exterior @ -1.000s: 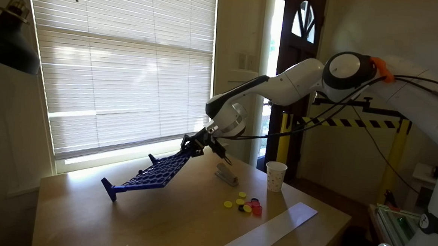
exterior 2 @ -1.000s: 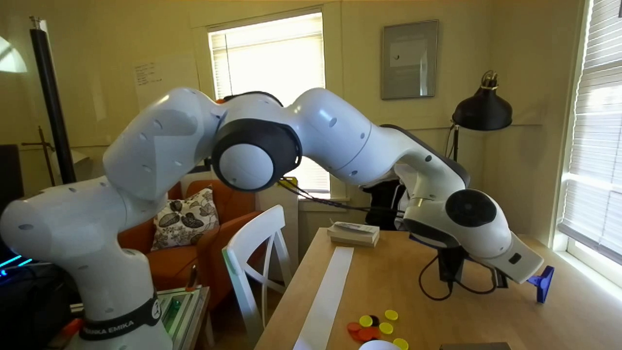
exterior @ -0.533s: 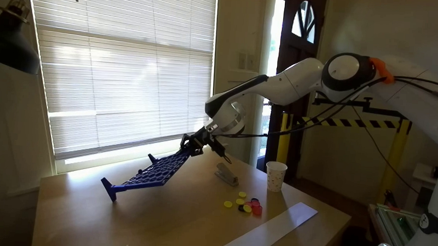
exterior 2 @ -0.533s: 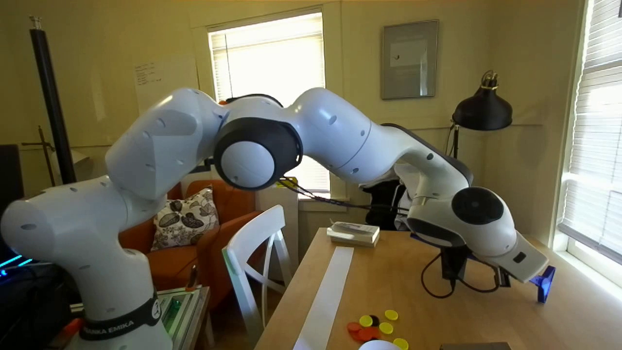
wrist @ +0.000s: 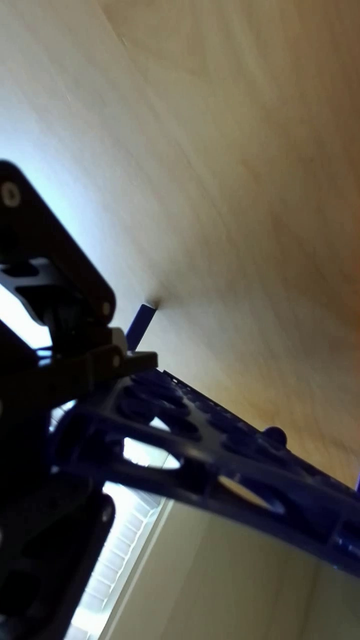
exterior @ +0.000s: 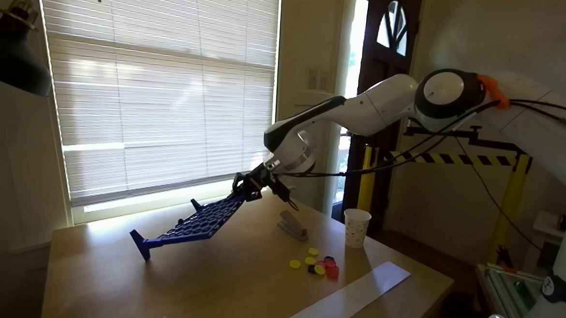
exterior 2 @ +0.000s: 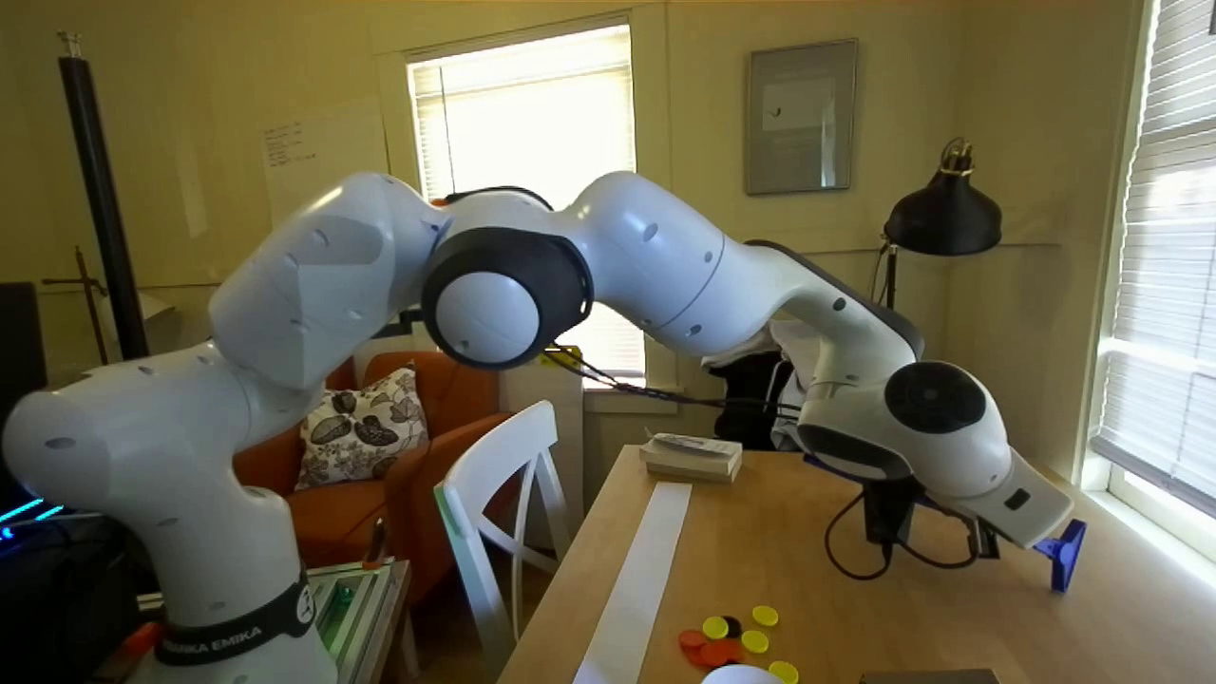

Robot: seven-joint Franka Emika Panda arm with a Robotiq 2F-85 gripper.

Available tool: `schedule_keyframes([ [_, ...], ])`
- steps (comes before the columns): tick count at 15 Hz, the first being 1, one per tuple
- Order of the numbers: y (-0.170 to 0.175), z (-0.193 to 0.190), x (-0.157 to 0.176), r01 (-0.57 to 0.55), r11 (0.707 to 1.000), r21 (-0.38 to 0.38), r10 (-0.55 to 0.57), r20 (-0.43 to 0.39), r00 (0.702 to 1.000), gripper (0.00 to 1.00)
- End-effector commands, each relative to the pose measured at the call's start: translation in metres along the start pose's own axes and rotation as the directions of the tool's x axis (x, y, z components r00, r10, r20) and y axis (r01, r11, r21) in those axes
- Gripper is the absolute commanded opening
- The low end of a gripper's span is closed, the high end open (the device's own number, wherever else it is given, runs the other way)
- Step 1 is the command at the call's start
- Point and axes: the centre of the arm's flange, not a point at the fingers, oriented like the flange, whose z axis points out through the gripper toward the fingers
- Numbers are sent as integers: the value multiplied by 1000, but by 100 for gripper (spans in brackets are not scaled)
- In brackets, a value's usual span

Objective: Pick up the blue object and lay it down on the table

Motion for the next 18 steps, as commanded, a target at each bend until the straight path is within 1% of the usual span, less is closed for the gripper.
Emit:
schedule_keyframes([
  [1, 50, 46, -26, 130, 988, -80, -129, 13, 992, 5],
  [9, 62, 60, -20, 206, 978, -18, -206, -19, 978, 5],
  [18, 81, 72, -14, 253, 967, 35, -251, -51, 967, 5],
])
